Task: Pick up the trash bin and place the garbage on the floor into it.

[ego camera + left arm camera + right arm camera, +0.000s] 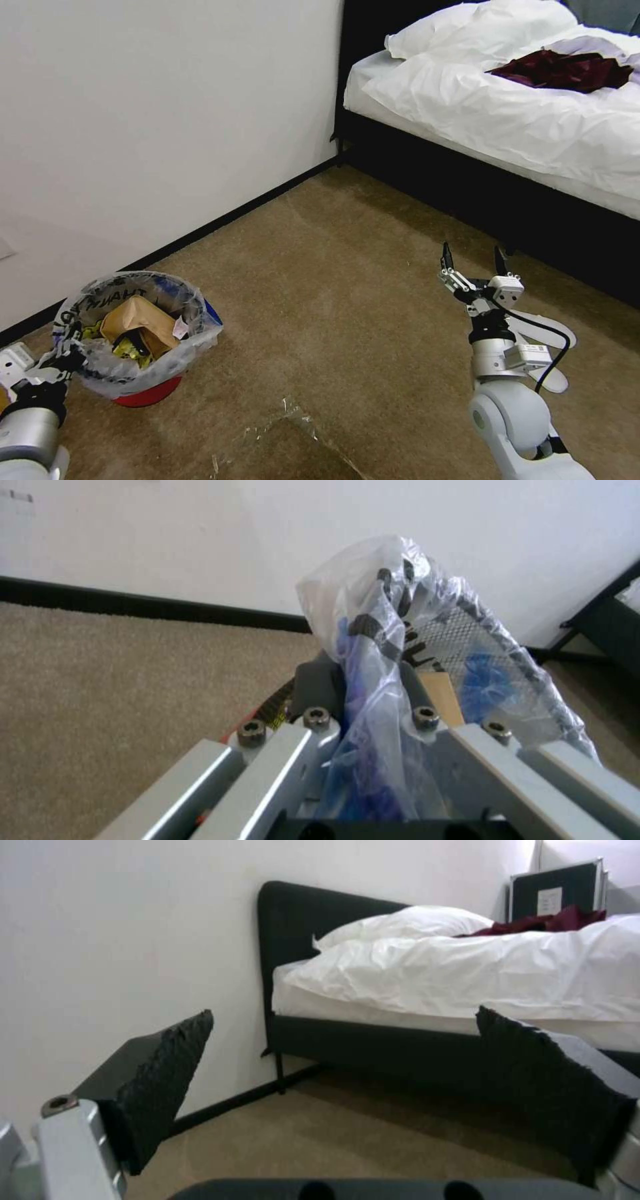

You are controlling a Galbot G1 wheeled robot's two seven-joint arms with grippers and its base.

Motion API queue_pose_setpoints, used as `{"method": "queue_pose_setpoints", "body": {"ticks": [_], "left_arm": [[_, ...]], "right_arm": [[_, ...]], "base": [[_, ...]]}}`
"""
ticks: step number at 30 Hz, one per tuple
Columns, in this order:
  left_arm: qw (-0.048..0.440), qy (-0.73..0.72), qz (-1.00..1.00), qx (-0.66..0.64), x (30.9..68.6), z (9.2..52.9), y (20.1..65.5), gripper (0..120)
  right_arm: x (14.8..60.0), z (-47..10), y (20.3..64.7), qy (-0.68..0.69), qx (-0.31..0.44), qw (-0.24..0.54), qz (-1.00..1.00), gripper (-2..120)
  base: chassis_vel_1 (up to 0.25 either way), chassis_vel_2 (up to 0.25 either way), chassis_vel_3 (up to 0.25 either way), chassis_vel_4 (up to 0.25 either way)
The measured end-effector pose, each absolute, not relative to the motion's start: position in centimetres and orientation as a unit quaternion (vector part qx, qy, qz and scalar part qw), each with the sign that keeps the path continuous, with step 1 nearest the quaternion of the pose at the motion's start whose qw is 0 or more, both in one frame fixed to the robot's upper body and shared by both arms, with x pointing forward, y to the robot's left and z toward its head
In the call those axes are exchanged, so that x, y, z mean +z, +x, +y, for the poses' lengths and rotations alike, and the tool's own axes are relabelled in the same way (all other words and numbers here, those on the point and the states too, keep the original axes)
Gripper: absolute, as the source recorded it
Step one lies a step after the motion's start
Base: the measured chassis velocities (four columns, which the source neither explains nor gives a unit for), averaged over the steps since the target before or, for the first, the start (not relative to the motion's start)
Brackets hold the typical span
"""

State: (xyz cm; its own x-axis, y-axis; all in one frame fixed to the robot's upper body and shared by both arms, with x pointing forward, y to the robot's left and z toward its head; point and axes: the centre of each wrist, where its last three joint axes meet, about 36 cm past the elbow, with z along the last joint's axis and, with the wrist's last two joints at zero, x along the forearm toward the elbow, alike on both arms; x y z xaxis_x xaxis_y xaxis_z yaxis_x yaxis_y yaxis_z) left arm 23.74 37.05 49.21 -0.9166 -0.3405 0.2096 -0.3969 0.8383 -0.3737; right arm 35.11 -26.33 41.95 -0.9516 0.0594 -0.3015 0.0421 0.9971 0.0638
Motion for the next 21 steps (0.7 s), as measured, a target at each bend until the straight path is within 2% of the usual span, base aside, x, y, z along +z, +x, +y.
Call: {"method": "queue_pose_setpoints", "body": {"ticks": [21], "left_arm": [[0.079,0.186,-0.955,0.216,49.07,37.18,23.69,4]], "right_arm": [[41.58,-26.60,35.36,0.030,0.022,0.148,0.988,100]], "base": [[0.000,0.000,0.000,0.000]]}}
